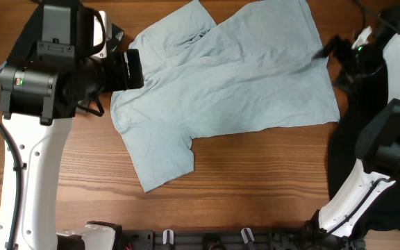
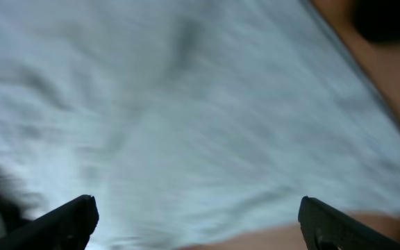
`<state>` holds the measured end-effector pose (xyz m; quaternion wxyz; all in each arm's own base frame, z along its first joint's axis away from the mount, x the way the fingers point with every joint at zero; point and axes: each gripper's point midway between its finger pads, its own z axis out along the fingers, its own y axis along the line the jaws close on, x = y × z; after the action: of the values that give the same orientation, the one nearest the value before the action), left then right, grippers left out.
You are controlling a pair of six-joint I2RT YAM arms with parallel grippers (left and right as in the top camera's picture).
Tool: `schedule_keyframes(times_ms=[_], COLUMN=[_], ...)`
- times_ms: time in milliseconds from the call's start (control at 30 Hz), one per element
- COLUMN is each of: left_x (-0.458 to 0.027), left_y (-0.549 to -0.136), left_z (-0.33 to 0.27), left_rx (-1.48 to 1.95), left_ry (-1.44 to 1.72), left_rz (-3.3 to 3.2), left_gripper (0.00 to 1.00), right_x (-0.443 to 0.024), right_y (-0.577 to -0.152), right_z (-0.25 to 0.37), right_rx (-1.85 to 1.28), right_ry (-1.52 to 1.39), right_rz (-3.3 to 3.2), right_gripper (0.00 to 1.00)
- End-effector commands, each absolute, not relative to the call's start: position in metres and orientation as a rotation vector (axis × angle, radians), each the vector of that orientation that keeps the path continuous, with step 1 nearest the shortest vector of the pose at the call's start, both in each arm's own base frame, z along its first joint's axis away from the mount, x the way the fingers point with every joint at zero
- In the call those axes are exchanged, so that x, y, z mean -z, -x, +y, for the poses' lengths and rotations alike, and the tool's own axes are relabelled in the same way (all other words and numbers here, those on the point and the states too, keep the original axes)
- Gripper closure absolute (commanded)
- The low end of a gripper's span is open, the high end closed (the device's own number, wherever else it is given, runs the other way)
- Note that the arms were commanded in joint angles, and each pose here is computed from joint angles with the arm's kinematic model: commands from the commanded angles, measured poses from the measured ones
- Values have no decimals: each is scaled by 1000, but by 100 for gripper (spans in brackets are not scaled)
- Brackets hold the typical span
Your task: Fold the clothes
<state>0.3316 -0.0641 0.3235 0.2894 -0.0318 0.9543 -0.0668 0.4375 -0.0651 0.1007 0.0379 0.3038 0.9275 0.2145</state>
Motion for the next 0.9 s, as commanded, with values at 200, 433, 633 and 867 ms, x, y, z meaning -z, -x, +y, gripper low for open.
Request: schedule_keyframes(times_ms=[200, 433, 633, 867], left_x=[-320, -320, -320, -317], left_y=[-317, -316, -316, -313], left_z=[-62, -62, -62, -61], left_rx=[175, 175, 175, 171], left_ry=[85, 85, 85, 85], left_rz=[2592, 2593, 2594, 2611], left_gripper=[0, 0, 0, 0], right_x=[-13, 5, 4, -17], right_y=[-375, -359, -358, -391], right_z=[-95, -111, -119, -83], right_rx=[-190, -55, -88, -589], right_ry=[-1058, -1072, -1040, -699], right_rz=[3006, 3019, 3023, 2921], right_gripper=[36, 8, 7, 19])
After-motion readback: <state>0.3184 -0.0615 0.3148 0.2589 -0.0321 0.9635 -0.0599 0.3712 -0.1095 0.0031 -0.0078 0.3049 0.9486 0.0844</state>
